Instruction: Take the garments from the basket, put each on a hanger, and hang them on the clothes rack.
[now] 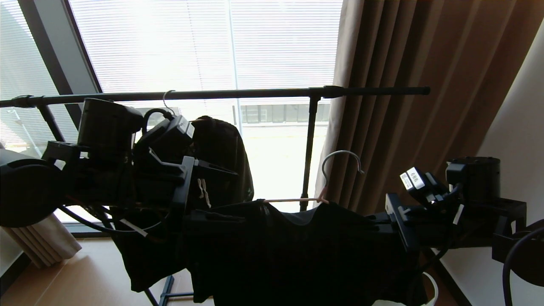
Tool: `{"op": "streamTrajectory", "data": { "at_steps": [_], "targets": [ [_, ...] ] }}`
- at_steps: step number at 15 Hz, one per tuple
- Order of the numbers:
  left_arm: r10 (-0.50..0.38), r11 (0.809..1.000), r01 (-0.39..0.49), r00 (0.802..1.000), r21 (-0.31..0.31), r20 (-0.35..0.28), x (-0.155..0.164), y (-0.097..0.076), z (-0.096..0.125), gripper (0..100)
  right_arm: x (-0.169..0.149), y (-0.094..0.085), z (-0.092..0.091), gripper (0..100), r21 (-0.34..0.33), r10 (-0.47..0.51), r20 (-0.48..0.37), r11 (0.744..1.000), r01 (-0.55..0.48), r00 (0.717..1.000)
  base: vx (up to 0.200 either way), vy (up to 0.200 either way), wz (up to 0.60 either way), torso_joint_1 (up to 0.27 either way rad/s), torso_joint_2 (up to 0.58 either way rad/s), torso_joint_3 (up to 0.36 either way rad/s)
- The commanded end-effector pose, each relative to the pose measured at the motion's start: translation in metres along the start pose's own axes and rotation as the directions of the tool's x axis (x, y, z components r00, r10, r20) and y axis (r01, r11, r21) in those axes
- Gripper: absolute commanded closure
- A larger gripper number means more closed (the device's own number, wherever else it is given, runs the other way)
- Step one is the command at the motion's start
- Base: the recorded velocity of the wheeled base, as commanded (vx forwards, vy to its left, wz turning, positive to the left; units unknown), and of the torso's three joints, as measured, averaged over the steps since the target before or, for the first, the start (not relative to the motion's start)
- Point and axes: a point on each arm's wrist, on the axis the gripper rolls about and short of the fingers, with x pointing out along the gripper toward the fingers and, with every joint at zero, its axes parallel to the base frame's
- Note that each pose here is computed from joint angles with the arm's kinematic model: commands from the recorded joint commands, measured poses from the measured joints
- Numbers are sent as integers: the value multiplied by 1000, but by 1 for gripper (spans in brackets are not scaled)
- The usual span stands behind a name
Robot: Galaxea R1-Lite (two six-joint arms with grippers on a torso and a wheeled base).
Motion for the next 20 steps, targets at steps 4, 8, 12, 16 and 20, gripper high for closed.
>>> {"op": "streamTrajectory", "data": {
  "at_steps": [4,8,12,16,20],
  "targets": [
    [-54,998,54,998,11,-10,17,-2,-2,0,1,5,2,100,-8,14,2,1000,-14,1000,0,0,0,0,0,0],
    [-90,996,90,996,1,-22,30,-2,-6,0,2,8,4,100,-17,21,5,1000,-21,1000,0,0,0,0,0,0],
    [-111,994,111,993,-2,-26,36,-5,-7,0,1,11,5,100,-22,25,8,999,-24,1000,0,0,0,0,0,0],
    [-112,994,112,993,-1,-27,37,-6,-6,100,0,12,8,100,-31,23,13,999,-22,1000,0,0,0,0,0,0],
    [-110,994,111,994,2,-26,36,-6,-6,100,0,12,8,100,-32,22,14,999,-22,1000,0,0,0,0,0,0]
  ]
}}
